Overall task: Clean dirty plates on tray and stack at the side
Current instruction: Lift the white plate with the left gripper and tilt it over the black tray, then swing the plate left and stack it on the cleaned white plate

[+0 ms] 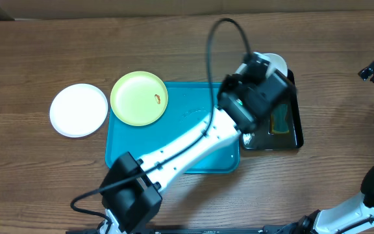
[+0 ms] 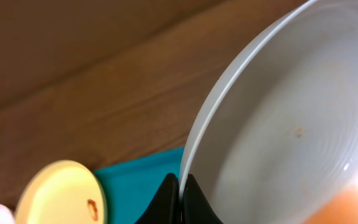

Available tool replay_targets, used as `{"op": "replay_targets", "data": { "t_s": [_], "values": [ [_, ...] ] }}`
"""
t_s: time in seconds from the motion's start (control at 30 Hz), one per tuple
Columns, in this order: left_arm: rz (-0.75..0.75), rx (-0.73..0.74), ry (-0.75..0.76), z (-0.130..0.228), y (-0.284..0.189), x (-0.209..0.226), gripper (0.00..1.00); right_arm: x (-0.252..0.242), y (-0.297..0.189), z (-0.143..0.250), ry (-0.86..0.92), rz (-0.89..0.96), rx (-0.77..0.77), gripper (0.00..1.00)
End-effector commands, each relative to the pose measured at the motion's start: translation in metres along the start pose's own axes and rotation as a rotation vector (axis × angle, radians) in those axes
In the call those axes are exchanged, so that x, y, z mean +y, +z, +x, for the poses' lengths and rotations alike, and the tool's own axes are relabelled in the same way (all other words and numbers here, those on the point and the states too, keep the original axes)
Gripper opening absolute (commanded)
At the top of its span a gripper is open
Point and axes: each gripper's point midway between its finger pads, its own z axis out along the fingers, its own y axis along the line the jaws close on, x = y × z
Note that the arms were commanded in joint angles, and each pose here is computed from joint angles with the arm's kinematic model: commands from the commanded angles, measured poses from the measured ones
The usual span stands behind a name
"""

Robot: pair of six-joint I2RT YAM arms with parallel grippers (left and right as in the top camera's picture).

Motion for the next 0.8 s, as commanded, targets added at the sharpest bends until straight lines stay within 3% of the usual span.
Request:
{"op": "replay_targets", "data": {
  "t_s": [0.0, 0.4, 0.77],
  "values": [
    [-0.182, -0.112, 0.070, -0.022, -0.021, 0.015, 0.04, 0.007, -0.008, -0.006, -0.003, -0.019, -0.026, 1.00],
    [-0.349, -0.238, 0.135, -0.055, -0.046, 0.026, 0.04, 0.007, -0.008, -0.006, -0.003, -0.019, -0.026, 1.00],
    [-0.364, -0.287, 0.134, -0.066, -0.061, 0.019, 0.04, 0.007, -0.008, -0.006, -0.003, -0.019, -0.026, 1.00]
  ]
}}
